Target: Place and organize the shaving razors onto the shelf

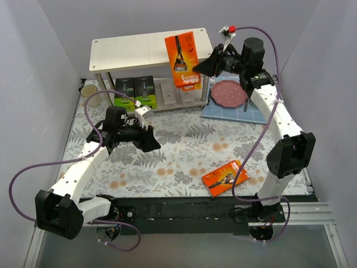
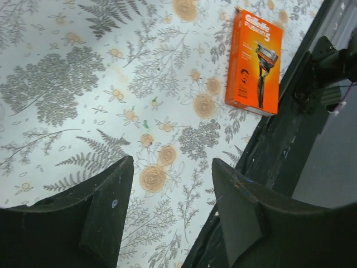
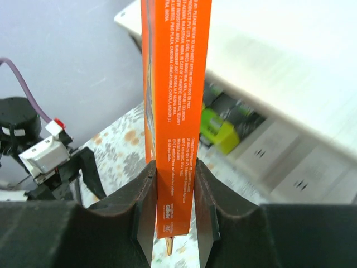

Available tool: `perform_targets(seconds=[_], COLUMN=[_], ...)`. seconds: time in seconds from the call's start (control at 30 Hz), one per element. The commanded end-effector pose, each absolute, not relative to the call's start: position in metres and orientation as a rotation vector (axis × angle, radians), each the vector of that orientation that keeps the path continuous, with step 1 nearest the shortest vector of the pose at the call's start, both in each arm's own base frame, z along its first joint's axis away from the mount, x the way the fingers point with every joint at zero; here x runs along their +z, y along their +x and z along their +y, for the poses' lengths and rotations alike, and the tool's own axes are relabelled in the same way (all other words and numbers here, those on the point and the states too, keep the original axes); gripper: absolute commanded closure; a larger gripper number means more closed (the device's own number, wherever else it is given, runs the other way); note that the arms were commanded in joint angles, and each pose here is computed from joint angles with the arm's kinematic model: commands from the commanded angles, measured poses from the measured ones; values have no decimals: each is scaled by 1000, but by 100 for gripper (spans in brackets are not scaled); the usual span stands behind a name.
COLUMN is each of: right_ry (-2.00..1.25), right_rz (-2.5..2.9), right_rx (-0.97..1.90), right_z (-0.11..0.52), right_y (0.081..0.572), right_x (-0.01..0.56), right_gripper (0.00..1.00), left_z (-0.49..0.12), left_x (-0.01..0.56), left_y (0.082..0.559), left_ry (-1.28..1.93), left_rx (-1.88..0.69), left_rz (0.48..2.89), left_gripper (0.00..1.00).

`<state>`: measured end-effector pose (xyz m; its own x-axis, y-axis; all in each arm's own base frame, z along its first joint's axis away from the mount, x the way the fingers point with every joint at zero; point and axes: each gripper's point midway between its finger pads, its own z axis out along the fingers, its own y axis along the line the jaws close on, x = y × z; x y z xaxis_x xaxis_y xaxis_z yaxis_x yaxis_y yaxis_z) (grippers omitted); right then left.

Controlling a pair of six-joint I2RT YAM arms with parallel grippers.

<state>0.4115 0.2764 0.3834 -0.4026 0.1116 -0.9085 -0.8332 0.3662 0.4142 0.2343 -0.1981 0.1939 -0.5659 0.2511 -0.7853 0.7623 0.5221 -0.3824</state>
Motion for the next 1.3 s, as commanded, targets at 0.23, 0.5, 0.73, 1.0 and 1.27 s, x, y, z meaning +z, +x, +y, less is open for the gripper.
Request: perform_targets(seconds=[0.23,0.5,0.73,1.0,1.27], right_ry=[-537,-448,-369,-204,-341], right_rz=[1381,1418,1444,1477,1342], right_rx=[1159,1169,1114,992,910], right_z=[281,287,278,256,229], right_y=[496,541,567,595,556], right_x=[456,425,408,409,470], right_gripper=[74,71,69,31,24], left_z=[-182,-171,-165,-169,-192], left_x=[221,208,191,190,272], left_y=[280,279,270,276,323], left_ry=[846,851,822,803,843], left_rx=[-800,-755,-779,-815,-789], left_rz=[2043,2093,2136,2152,1917], left_gripper=[41,40,39,39,44])
